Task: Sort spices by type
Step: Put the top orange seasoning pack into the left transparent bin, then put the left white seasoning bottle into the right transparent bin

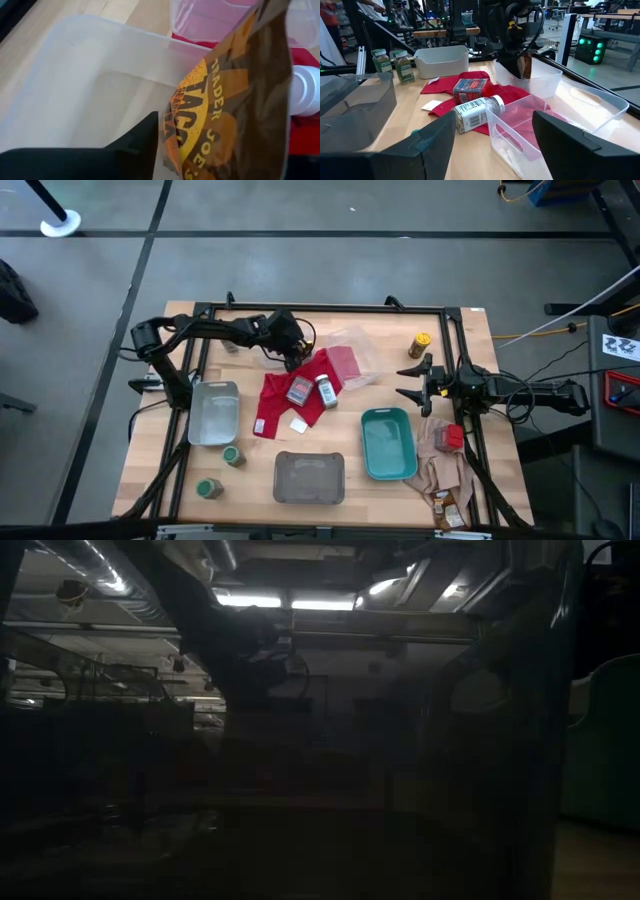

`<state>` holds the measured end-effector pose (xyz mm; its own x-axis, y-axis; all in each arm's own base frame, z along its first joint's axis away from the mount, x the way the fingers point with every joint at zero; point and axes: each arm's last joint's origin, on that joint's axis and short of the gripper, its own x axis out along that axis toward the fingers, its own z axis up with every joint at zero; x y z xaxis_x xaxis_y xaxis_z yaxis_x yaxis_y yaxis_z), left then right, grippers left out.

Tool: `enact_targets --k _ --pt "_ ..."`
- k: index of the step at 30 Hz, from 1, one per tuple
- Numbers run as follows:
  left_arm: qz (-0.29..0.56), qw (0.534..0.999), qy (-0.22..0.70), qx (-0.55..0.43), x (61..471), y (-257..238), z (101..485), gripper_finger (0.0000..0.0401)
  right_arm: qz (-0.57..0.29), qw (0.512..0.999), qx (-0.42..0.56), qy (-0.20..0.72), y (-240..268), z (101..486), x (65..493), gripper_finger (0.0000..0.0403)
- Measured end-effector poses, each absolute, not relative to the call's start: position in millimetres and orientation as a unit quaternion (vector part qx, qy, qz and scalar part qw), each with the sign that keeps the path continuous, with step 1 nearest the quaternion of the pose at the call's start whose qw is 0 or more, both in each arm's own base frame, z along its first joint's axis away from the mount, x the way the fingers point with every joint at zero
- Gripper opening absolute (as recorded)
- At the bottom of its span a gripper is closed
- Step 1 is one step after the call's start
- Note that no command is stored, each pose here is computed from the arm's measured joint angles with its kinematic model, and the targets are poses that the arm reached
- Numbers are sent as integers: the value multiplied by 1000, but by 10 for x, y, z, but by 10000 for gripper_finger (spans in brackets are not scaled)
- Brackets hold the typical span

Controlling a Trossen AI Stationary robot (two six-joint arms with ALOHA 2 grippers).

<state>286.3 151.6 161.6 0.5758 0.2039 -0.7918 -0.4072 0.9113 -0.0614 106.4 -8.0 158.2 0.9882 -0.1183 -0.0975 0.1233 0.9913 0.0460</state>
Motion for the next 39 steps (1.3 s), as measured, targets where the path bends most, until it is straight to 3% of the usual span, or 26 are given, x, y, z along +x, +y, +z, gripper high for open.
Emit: enact_targets --k 7,22,39 --pt "173 879 427 -120 2862 1514 1617 156 -111 991 63 35 -108 1634 1056 264" --pt "171 867 450 -128 2818 1491 1598 155 -119 991 65 22 -113 1709 1051 264" --pt "175 890 406 -110 2554 1358 2179 154 -119 991 65 21 -113 1716 1050 264"
